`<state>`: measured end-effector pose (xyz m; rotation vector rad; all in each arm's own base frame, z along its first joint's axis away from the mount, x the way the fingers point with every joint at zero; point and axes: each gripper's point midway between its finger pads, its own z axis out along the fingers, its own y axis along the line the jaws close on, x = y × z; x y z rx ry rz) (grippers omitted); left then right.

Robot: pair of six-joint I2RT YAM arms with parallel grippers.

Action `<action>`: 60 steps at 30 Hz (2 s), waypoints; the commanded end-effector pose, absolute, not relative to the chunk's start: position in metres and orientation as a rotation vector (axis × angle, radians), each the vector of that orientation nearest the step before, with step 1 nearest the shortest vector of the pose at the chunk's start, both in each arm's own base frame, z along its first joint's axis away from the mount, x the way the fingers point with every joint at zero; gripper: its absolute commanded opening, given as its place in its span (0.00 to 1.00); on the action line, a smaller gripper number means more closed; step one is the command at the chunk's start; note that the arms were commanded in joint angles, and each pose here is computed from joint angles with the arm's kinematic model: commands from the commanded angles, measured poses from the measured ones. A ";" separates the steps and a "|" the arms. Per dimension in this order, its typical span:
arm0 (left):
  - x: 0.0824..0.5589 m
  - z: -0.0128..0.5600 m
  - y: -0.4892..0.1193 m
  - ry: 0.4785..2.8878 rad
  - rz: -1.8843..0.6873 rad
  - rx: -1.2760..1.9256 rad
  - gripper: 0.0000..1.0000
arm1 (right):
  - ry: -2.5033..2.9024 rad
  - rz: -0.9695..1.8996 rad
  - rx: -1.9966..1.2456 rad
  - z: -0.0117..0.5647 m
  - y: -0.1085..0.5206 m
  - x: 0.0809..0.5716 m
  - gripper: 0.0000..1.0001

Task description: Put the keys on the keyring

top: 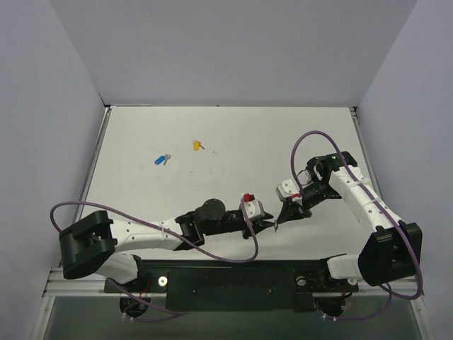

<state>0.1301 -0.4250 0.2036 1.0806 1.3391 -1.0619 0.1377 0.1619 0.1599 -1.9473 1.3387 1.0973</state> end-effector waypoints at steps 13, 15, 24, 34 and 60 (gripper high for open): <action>0.131 0.215 -0.441 1.323 -1.067 1.090 0.34 | 1.468 1.312 -1.888 0.177 0.157 0.100 0.00; 0.131 0.214 -0.442 1.327 -1.065 1.091 0.33 | 1.470 1.314 -1.889 0.177 0.156 0.099 0.00; 0.132 0.212 -0.444 1.339 -1.065 1.100 0.27 | 1.468 1.312 -1.888 0.178 0.157 0.099 0.00; 0.131 0.209 -0.445 1.350 -1.062 1.111 0.15 | 1.470 1.312 -1.883 0.178 0.157 0.099 0.00; 0.125 0.257 -0.399 1.089 -1.317 0.655 0.00 | 1.491 1.370 -1.646 0.209 0.168 0.104 0.36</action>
